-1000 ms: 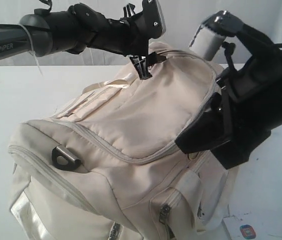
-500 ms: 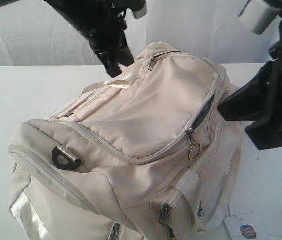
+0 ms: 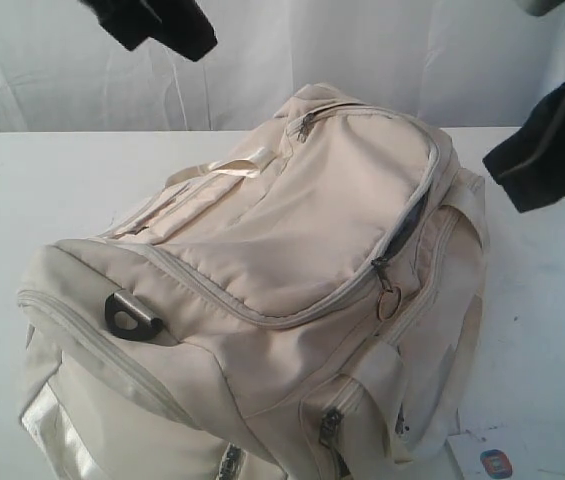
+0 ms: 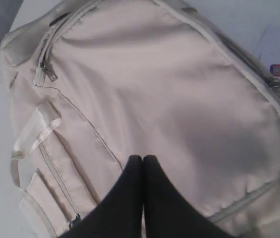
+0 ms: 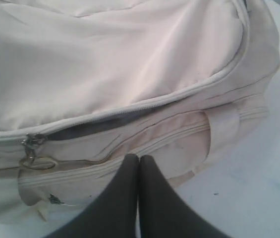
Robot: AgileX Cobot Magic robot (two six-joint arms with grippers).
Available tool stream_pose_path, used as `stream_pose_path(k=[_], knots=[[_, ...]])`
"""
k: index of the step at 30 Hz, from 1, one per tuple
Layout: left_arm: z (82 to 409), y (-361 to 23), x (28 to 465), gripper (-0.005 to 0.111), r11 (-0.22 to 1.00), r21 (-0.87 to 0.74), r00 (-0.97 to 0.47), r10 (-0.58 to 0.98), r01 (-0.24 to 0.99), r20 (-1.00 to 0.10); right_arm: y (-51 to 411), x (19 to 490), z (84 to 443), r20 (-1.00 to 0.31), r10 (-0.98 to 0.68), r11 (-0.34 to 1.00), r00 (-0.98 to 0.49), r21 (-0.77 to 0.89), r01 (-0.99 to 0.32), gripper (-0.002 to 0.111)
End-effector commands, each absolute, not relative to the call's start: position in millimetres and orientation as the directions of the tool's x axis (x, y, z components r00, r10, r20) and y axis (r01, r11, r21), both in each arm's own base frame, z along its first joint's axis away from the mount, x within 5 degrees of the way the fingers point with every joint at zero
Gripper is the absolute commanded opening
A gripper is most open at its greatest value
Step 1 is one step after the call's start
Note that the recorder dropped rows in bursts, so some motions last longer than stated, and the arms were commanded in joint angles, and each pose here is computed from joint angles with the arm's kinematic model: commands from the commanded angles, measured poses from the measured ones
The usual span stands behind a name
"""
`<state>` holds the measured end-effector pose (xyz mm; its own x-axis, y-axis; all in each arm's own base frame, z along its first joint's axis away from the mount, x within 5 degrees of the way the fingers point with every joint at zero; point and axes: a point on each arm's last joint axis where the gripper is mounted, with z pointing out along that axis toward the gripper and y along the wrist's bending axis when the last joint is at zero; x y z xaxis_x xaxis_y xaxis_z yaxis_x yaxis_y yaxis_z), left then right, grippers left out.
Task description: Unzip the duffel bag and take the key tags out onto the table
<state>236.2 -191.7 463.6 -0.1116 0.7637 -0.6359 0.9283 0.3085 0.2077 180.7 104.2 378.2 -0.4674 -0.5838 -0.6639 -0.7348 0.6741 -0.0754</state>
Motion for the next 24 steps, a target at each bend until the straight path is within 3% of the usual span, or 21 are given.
stream_pose_path(k=[1,5,11,19,24], knots=[[464.7,-171.9,197.4,0.0,0.414,0.204,-0.247,0.799,0.887,-0.548,109.6,210.2,374.2,-0.654,-0.574,0.646,-0.493,0.009,-0.763,0.0],[448.3,-180.4,178.9,0.0,0.437,0.142,-0.278,0.757,0.888,-0.591,114.9,234.2,358.7,-0.615,-0.531,0.633,-0.584,0.17,-0.755,0.0],[395.2,-223.8,174.8,0.0,0.429,0.084,-0.277,0.708,0.899,-0.65,117.2,257.0,340.5,-0.554,-0.44,0.682,-0.706,0.305,-0.664,0.001],[351.4,-278.9,173.8,0.0,0.401,-0.153,-0.387,0.609,0.903,-0.692,117.9,253.3,339.9,-0.529,-0.453,0.667,-0.717,0.332,-0.667,0.031],[346.4,-289.5,169.6,0.002,0.392,-0.31,-0.492,0.56,0.866,-0.667,117.9,253.1,339.8,-0.529,-0.456,0.666,-0.716,0.332,-0.668,0.034]])
